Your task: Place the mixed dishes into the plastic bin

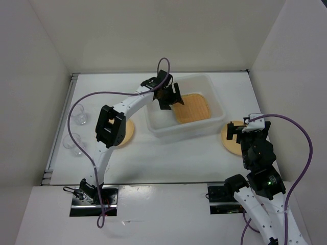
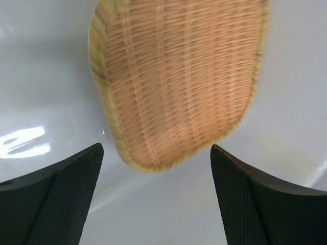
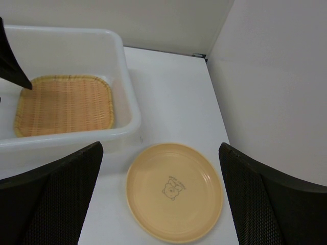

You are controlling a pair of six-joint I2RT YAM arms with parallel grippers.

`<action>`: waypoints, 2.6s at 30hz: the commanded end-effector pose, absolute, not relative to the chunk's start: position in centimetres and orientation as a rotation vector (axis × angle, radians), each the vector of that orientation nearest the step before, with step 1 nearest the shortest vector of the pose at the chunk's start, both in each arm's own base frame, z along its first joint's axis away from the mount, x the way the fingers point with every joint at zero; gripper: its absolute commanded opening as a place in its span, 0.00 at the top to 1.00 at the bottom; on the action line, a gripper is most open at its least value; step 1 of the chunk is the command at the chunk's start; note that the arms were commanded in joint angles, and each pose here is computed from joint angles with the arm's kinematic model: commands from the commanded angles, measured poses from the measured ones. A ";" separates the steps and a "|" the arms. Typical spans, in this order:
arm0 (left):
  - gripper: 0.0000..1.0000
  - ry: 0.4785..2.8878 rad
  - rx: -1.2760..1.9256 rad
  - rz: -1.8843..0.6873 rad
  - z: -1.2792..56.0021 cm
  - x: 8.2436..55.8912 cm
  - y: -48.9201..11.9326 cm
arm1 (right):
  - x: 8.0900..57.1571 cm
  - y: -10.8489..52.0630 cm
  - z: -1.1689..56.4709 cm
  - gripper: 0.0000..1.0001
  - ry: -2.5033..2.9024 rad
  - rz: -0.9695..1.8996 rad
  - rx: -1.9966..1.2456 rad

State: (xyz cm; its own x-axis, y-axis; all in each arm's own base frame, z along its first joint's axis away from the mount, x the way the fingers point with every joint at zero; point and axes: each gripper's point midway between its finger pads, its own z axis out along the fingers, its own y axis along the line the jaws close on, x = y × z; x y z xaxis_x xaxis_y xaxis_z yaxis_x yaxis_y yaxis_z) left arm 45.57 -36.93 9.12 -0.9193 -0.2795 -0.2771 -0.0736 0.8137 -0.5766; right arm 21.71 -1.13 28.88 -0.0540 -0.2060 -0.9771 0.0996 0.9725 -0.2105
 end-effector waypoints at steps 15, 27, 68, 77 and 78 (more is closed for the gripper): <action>1.00 2.754 -0.026 -0.557 15.4 39.1 -30.0 | 22.2 -1.2 29.5 0.02 1.575 -0.246 -0.054; 1.00 2.898 0.081 -0.487 13.9 31.1 -28.4 | 22.3 -0.9 29.1 0.02 1.591 -0.244 -0.083; 0.19 2.495 -0.035 -0.628 26.9 35.4 -21.3 | 23.8 -7.1 20.9 0.02 2.185 -0.686 -0.481; 0.10 2.418 0.087 -0.655 29.7 33.9 -20.9 | 24.9 -8.2 14.3 0.02 2.400 -0.575 -0.735; 0.10 2.419 0.105 -0.666 29.7 33.6 -21.0 | 25.2 -8.5 13.8 0.02 2.411 -0.569 -0.778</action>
